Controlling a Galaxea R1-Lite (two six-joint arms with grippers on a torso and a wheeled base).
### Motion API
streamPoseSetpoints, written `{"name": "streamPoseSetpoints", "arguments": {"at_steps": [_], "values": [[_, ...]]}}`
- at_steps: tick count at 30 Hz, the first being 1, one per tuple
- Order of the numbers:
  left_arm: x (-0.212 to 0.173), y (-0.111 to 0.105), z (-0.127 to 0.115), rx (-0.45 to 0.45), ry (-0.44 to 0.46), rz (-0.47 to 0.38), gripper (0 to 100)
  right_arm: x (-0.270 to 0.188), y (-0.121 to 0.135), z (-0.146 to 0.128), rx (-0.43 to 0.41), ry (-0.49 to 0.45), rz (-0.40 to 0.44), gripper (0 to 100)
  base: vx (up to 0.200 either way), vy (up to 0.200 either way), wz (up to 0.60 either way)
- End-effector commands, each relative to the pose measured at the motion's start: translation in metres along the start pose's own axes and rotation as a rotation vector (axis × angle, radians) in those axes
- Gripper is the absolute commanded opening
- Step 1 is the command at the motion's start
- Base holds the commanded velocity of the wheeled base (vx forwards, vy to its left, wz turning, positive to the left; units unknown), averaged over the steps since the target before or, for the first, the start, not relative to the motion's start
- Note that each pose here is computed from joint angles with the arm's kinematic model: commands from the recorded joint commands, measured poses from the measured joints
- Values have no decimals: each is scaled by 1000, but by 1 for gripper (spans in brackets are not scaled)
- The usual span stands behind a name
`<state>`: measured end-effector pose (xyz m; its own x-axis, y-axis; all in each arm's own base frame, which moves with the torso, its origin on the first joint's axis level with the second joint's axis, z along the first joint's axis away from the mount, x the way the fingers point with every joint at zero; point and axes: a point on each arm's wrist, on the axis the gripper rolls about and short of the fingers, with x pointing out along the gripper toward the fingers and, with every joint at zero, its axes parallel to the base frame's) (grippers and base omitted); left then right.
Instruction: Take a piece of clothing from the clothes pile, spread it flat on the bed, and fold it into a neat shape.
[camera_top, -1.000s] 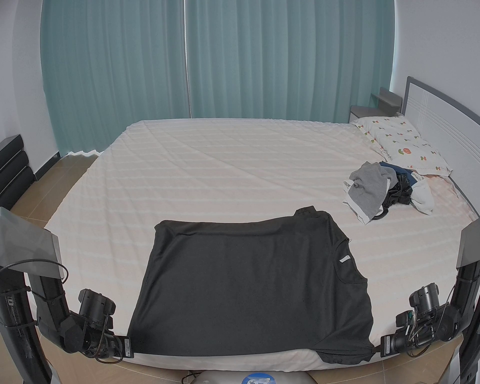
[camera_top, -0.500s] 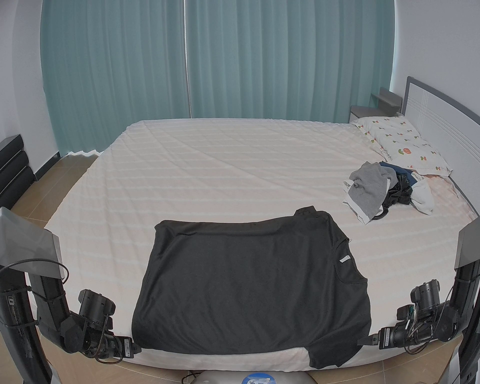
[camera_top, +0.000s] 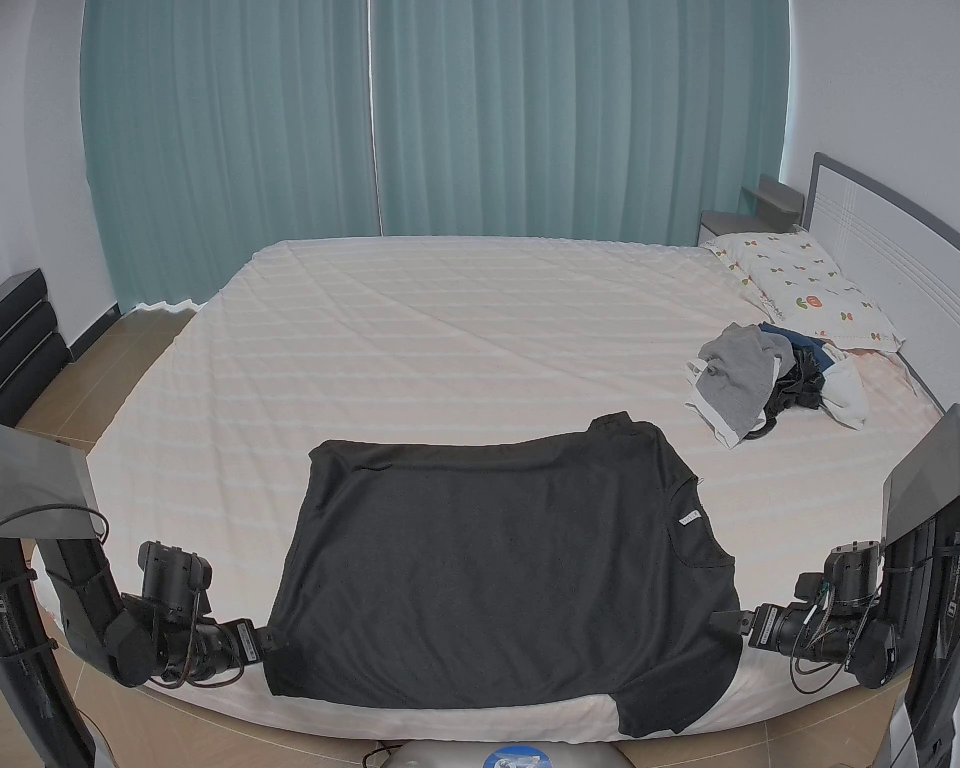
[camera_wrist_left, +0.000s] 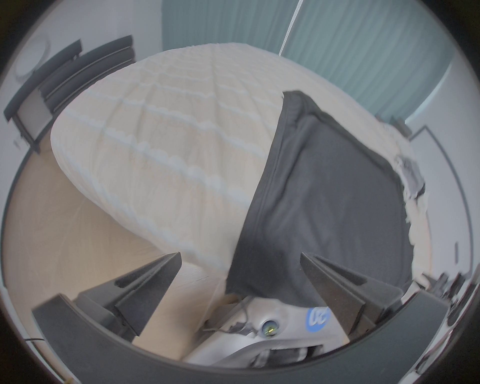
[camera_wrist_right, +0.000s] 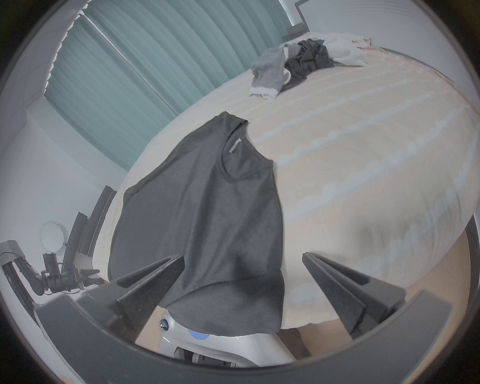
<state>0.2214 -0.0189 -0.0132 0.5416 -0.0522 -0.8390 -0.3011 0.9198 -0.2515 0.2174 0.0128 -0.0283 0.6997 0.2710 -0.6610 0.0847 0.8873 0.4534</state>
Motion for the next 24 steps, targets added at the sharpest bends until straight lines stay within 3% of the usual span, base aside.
{"name": "streamPoseSetpoints", "arguments": {"at_steps": [1, 4, 5, 24], "values": [[1, -3, 21, -72, -66, -54, 100, 8, -9, -16, 29, 77, -37, 100, 0, 0, 0], [1, -2, 22, -80, -64, -58, 100, 8, -9, -15, 28, 75, -35, 100, 0, 0, 0], [3, -1, 22, -82, -61, -56, 100, 8, -10, -16, 24, 77, -40, 0, 0, 0, 0], [8, 0, 20, -79, -41, -45, 100, 3, -14, -17, 39, 95, -121, 0, 0, 0, 0]]}}
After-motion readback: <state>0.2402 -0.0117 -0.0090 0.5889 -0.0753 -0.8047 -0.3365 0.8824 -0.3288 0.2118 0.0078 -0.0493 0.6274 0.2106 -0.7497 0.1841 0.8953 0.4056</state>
